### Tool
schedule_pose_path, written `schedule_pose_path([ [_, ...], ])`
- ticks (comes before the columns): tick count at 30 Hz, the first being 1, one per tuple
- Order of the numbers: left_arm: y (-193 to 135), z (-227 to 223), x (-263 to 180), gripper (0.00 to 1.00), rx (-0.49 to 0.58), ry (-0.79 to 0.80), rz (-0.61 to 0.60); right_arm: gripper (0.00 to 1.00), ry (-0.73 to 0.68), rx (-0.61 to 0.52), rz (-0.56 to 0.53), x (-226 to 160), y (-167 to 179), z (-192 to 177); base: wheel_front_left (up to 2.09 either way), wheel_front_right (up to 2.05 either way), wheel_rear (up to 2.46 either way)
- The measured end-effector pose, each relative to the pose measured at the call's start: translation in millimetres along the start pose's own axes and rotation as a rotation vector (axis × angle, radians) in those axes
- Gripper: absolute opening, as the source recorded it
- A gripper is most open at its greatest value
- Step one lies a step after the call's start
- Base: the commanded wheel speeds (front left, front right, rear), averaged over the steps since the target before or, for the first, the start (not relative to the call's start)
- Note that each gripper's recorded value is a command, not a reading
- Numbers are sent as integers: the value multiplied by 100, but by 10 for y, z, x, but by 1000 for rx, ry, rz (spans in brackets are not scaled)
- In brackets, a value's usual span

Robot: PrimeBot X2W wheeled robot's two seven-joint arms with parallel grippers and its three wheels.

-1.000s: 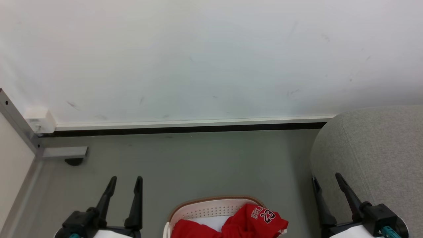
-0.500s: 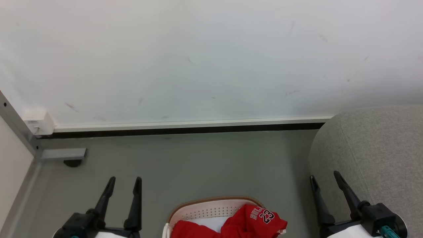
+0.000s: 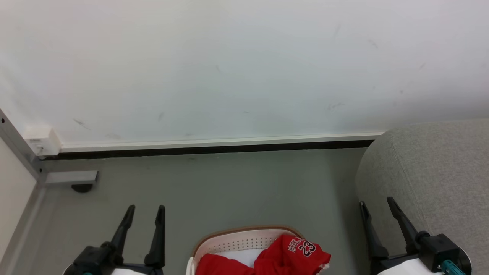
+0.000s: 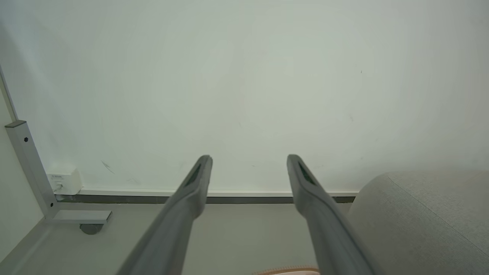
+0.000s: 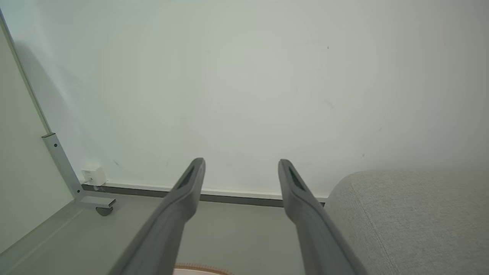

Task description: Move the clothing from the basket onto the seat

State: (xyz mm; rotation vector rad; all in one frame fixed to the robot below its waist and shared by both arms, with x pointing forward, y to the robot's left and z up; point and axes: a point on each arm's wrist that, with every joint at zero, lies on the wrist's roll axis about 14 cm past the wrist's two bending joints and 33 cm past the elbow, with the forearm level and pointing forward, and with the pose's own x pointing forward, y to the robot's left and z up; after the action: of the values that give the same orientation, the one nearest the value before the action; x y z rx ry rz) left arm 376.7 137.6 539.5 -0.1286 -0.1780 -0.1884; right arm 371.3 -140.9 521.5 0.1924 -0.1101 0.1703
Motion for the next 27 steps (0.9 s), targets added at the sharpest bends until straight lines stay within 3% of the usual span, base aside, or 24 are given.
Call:
schedule_pose_path([
  [16,-396,-507,274,100,-11,138,-152,100,-9,1,-100,5,-344,27,0,0,0],
  [27,-669,-1429,451,100,71,404,-361,100,29,-18,-180,200,-689,-135,0,0,0],
])
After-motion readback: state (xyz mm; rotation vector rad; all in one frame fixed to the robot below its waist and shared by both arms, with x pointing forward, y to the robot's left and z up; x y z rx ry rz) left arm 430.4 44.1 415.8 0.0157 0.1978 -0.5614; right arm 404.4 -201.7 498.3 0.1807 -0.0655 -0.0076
